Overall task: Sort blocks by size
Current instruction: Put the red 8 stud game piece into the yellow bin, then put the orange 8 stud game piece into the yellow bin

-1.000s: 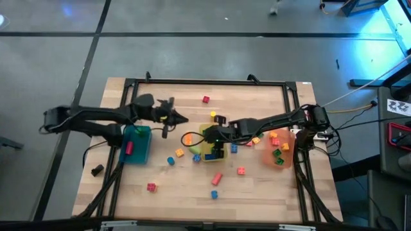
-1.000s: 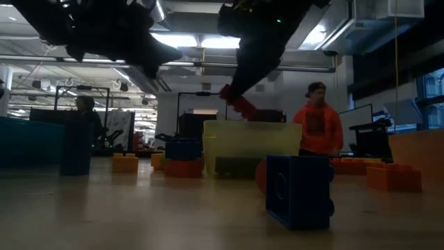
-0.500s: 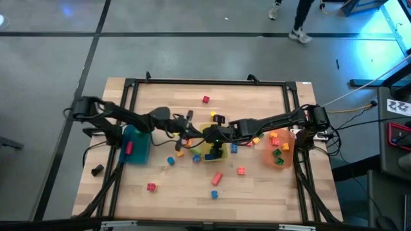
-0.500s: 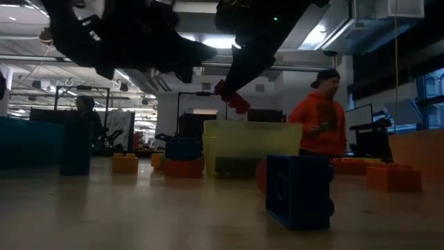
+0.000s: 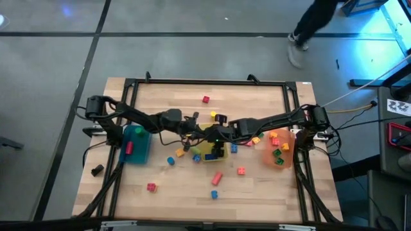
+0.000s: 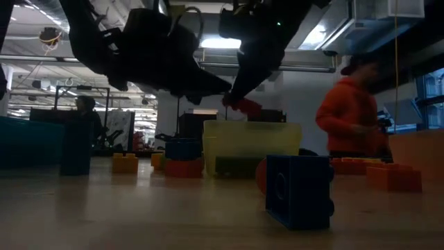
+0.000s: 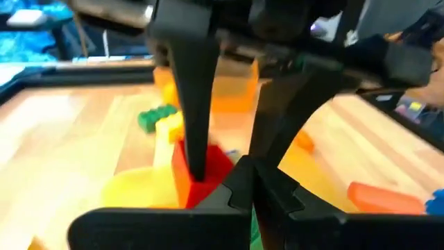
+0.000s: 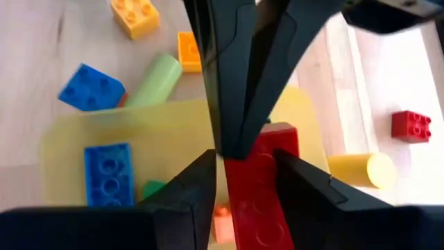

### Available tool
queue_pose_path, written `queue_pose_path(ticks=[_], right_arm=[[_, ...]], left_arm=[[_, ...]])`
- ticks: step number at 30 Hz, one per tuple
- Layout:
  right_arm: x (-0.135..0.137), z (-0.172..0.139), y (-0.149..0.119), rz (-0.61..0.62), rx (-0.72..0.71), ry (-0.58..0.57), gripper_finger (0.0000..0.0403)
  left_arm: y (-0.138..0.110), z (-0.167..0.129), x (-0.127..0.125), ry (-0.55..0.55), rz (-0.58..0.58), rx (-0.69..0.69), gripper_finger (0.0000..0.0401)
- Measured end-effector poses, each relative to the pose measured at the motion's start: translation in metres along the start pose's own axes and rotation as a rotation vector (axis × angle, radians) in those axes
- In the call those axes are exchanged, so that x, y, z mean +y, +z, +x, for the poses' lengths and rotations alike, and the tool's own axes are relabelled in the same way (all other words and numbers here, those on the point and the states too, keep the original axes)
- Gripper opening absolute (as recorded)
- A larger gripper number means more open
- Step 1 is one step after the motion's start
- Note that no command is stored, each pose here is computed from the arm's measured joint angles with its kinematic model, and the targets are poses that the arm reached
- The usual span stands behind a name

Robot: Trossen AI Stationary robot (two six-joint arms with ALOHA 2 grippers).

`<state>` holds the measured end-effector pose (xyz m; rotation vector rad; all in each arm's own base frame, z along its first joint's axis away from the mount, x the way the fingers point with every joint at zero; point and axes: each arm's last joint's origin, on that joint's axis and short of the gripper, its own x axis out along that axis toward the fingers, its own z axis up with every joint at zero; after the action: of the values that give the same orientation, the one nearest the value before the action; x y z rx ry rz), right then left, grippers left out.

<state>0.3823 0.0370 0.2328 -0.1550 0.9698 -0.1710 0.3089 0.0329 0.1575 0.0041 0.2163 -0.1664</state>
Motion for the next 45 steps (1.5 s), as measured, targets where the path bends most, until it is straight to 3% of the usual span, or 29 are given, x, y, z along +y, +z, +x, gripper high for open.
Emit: queue_pose_path(ticks=[12,17,25,37,40,45], right_arm=[[-0.002,-0.014,0.010,-0.006,0.027,0.029,0.0143],[-0.008,-0.036,0.016,-0.005,0.131,0.022,0.0143],[-0.014,-0.049,-0.010,0.156,0.436,-0.052,0.0143],[-0.013,-0.048,-0.012,0.185,0.470,-0.059,0.0143],[-0.013,-0.048,-0.012,0.187,0.471,-0.060,0.0155],[-0.015,-0.048,-0.013,0.197,0.469,-0.093,0.0210]], left_arm=[[-0.013,-0.001,0.004,0.098,-0.032,0.128,0.0001],[-0.010,-0.002,0.004,0.099,-0.010,0.107,0.0001],[0.005,-0.008,0.003,0.101,0.044,0.054,0.0001],[0.007,-0.009,0.003,0.101,0.075,0.049,0.0001],[0.008,-0.010,0.003,0.113,0.105,0.049,0.0001],[0.023,-0.026,0.012,0.190,0.103,-0.011,0.0001]])
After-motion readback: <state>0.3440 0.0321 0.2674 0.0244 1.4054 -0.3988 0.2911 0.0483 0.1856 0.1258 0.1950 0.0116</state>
